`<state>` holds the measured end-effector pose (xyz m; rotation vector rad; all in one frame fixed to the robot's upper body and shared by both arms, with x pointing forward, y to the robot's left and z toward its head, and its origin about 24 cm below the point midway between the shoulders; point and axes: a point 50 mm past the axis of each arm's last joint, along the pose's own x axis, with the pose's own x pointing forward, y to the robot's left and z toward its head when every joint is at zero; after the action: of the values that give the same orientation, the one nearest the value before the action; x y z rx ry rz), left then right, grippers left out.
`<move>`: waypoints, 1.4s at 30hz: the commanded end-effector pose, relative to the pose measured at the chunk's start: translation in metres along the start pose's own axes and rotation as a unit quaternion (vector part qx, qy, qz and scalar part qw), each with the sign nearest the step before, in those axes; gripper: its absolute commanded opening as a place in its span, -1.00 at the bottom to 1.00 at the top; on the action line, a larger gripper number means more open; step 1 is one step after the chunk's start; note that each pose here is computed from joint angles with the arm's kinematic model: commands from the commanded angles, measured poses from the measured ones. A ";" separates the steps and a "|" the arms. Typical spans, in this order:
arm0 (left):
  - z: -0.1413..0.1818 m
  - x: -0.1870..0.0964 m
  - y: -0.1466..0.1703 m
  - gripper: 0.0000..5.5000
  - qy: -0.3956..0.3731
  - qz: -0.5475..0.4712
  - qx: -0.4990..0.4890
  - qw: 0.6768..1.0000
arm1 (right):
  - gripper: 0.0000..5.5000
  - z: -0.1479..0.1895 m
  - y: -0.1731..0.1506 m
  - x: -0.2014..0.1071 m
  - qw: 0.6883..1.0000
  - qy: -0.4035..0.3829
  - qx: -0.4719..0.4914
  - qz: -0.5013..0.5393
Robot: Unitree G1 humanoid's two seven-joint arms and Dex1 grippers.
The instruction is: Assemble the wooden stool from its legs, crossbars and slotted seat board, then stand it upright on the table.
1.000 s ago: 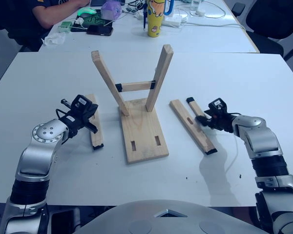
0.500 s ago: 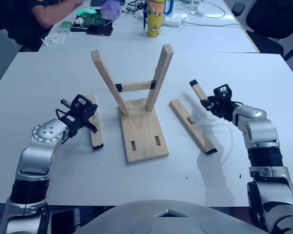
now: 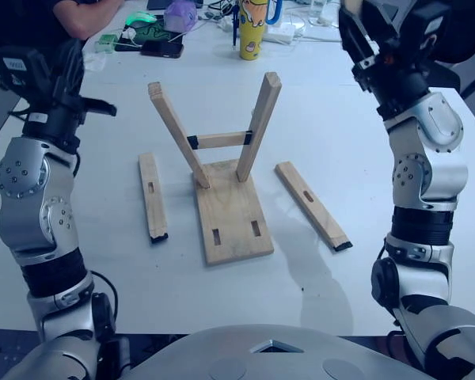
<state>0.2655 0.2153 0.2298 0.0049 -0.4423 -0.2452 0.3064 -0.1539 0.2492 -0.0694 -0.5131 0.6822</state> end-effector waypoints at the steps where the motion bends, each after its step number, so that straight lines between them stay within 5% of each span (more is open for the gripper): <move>1: 0.026 0.011 -0.033 -1.00 -0.035 -0.083 -0.055 0.994 | -0.52 0.018 0.026 0.021 0.997 -0.005 -0.030 0.076; 5: 0.027 0.015 -0.055 -1.00 -0.022 -0.129 -0.167 0.977 | -0.52 0.017 0.035 0.030 0.992 -0.006 -0.077 0.100; 14: 0.024 0.015 -0.083 -0.54 0.002 -0.158 -0.364 0.918 | -0.52 0.005 0.060 0.032 0.979 -0.019 -0.130 0.156; 25: 0.038 0.019 -0.078 -0.03 -0.013 -0.144 -0.395 0.907 | -0.52 -0.005 0.066 0.029 0.970 -0.009 -0.161 0.180; 42: 0.035 0.017 -0.074 -0.79 -0.009 -0.132 -0.397 0.908 | -0.52 -0.006 0.065 0.027 0.974 -0.002 -0.133 0.184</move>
<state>0.2492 0.1432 0.2672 -0.7478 -0.3542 -0.6767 0.2898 -0.0853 0.2382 -0.4314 -0.5982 0.9719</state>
